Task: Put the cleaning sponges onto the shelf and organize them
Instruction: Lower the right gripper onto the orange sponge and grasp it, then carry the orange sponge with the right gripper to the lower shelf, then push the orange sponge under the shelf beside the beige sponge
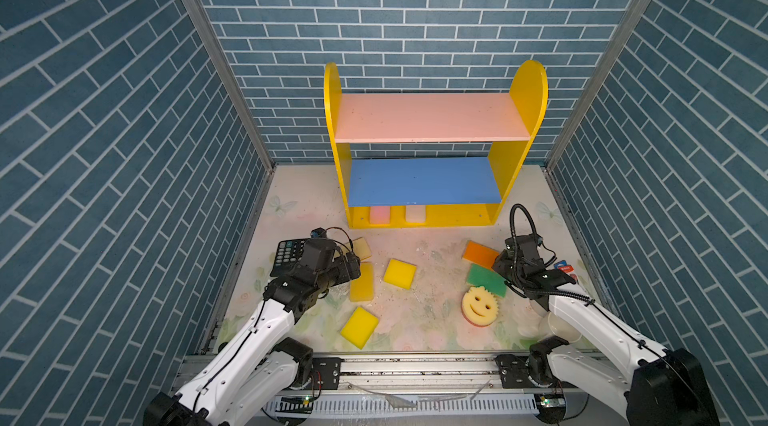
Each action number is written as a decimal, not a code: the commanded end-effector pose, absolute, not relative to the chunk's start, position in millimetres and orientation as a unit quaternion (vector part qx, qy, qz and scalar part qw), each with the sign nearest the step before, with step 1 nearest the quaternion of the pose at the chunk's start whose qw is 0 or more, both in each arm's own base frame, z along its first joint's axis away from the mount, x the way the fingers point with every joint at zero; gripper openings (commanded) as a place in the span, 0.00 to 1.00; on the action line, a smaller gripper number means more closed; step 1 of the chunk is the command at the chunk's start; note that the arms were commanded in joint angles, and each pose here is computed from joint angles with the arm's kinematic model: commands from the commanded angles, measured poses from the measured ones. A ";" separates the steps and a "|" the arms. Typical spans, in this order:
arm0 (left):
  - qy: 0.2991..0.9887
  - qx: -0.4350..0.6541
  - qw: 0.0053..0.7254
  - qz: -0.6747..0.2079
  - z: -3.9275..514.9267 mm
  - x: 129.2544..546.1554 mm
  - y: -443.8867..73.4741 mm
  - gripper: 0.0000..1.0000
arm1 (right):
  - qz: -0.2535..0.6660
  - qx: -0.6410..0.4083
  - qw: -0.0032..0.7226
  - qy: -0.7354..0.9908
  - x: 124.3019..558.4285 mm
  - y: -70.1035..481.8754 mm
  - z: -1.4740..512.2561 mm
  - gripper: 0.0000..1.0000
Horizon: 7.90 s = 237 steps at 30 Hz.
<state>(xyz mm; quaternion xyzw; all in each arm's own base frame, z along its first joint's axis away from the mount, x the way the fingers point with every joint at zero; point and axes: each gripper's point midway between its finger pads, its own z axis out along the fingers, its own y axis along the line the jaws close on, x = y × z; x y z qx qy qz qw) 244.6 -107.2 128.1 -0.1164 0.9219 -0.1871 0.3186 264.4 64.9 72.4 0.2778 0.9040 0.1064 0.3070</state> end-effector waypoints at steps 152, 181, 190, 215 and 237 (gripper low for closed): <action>0.932 -0.138 0.297 -0.157 106.5 220.2 -86.3 0.93 | 0.226 0.372 0.208 0.876 364.2 159.1 9.0 0.00; 0.936 -0.137 0.284 -0.159 107.3 229.2 -92.7 0.93 | 0.315 0.361 0.246 0.843 390.8 195.0 -43.1 0.00; 0.937 -0.141 0.277 -0.157 100.4 226.3 -91.9 0.93 | 0.346 0.347 0.254 0.834 376.3 195.5 -48.3 0.00; 0.936 -0.150 0.270 -0.167 92.9 226.2 -94.9 0.92 | 0.328 0.383 0.260 0.823 375.0 195.1 -69.7 0.00; 0.937 -0.146 0.273 -0.160 93.6 225.5 -92.5 0.92 | 0.343 0.426 0.232 0.804 371.2 208.4 -63.2 0.00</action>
